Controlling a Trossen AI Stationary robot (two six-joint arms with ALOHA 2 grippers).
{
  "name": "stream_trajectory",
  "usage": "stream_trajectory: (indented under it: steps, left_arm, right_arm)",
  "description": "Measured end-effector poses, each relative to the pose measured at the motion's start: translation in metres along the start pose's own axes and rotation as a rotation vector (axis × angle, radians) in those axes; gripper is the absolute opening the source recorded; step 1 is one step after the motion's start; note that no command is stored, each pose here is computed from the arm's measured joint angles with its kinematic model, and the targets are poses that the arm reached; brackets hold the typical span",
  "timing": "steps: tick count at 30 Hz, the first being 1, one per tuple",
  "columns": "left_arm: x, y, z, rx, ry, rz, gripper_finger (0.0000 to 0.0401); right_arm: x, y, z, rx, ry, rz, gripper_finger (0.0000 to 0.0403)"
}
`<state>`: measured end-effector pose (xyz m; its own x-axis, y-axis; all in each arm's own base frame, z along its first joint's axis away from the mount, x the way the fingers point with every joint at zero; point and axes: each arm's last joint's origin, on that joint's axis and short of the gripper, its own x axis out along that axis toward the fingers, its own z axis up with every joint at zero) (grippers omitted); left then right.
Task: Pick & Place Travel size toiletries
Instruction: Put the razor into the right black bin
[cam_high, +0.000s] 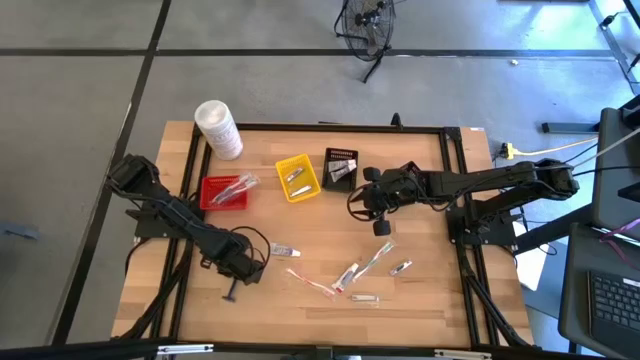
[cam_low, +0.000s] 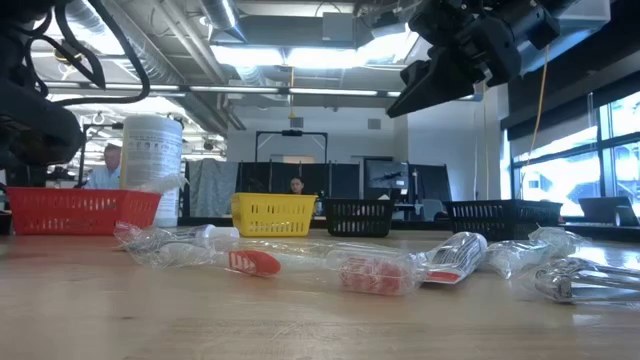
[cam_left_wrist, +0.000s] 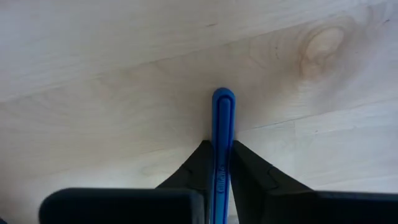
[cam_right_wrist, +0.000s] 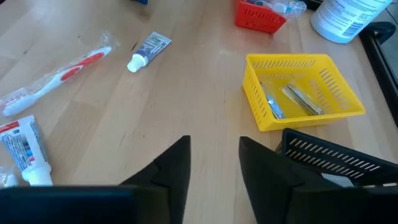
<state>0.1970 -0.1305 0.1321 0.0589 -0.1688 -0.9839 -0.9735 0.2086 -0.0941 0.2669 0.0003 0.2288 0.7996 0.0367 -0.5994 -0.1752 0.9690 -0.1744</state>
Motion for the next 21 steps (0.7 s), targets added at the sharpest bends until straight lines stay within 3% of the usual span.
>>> stream_trajectory:
  steps: [2,6,12,18,21]
  left_arm:
    - [-0.005,-0.003,0.0,0.035,-0.04,-0.037,0.0031]
    - [-0.026,-0.014,0.004,0.067,-0.255,-0.175,0.0033]
    - [-0.068,-0.031,0.014,0.153,-0.489,-0.339,0.003]
    - [-0.108,-0.055,0.038,0.338,-0.87,-0.354,0.003]
    - [-0.12,-0.067,0.056,0.408,-0.967,-0.342,0.003]
  right_arm:
    - [0.0,0.0,0.0,-0.006,0.001,-0.007,0.0156]
    - [0.0,-0.001,0.001,-0.019,-0.002,-0.018,0.0173]
    - [0.0,-0.006,0.001,0.0,0.021,-0.176,0.0182]
    - [0.0,-0.006,0.002,0.009,-0.008,-0.122,0.0174]
    - [0.0,-0.005,0.004,0.01,-0.039,-0.071,0.0164]
